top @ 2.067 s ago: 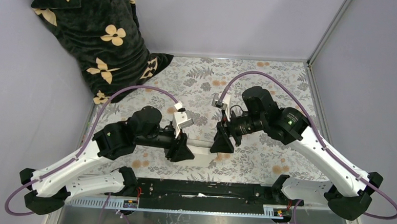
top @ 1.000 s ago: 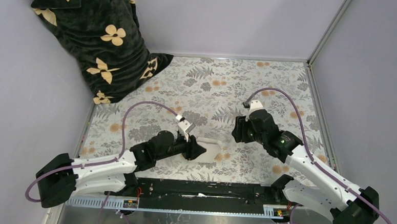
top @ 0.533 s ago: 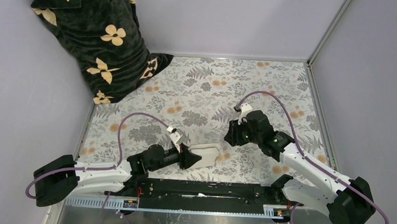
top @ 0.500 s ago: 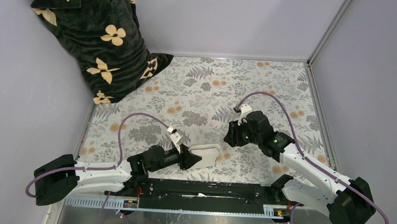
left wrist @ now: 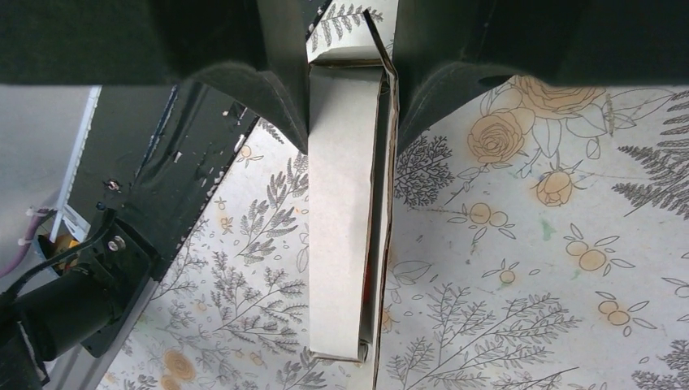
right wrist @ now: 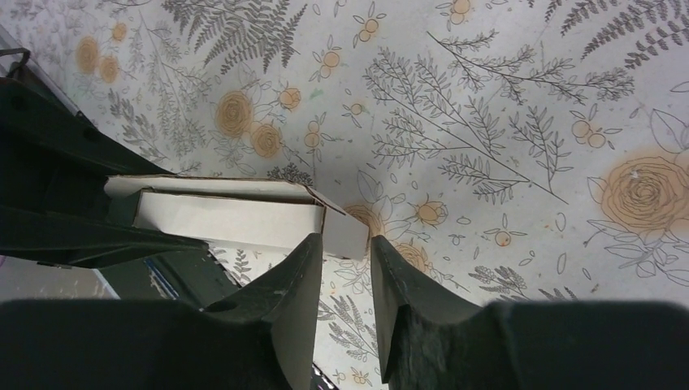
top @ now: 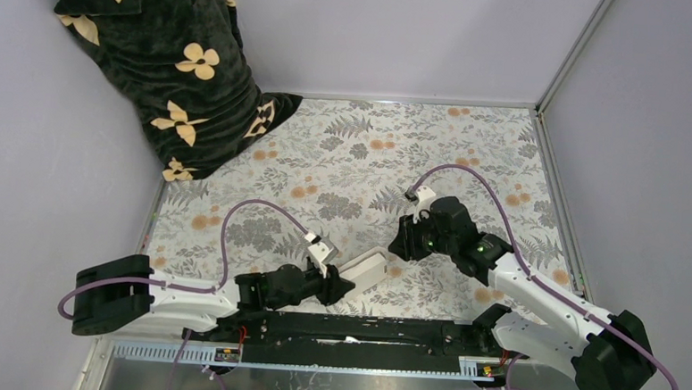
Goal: Fold the paper box
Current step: Close the paper box at the center of the board.
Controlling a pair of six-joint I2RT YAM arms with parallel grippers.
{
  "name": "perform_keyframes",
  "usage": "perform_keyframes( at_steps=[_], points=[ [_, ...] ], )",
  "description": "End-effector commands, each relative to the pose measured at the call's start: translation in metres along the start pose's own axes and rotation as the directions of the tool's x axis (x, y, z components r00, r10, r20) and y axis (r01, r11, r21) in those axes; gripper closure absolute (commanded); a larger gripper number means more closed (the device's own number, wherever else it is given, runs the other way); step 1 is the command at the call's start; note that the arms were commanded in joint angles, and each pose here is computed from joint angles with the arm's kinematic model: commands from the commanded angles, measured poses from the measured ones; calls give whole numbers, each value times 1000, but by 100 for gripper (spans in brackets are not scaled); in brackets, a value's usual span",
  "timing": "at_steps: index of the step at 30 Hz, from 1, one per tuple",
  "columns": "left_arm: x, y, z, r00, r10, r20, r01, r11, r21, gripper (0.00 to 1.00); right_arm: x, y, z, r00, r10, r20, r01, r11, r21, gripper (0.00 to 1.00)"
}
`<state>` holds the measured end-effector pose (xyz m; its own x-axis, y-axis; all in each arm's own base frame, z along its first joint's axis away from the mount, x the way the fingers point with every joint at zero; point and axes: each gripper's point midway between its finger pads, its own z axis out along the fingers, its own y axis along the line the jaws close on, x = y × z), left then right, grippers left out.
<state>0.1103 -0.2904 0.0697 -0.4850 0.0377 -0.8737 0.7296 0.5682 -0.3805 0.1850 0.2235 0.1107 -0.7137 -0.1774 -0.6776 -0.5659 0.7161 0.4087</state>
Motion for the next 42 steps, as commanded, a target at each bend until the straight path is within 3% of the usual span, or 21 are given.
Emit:
perform_keyframes(
  at_steps=[1,5,8,13,19,30,36,42],
  points=[
    [-15,0,5,999,6,42,-5,999,-37,57,-16,1,-3,997,-58,53,56,998,41,65],
    [-16,-1,9,999,27,32,-26,999,-43,57,-15,6,2,989,-145,10,143,986,87,64],
    [-16,-4,13,998,54,11,-54,997,-48,57,-22,10,4,981,-195,18,193,977,92,58],
    [-15,-10,21,995,92,-29,-93,994,-53,57,-42,12,-4,945,-301,130,290,952,98,51],
    [-11,-8,30,975,171,-139,-185,978,-94,56,-41,-3,-4,917,-394,59,381,911,161,44],
    [-31,33,31,931,274,-242,-329,917,-224,56,-37,-24,-3,924,-325,200,278,932,233,51],
    [-29,44,41,921,256,-293,-320,926,-199,57,-41,-31,-1,921,-291,259,233,944,231,52],
    [-29,45,41,940,204,-274,-260,948,-185,53,-48,-27,9,925,-265,271,231,961,151,44]
  ],
)
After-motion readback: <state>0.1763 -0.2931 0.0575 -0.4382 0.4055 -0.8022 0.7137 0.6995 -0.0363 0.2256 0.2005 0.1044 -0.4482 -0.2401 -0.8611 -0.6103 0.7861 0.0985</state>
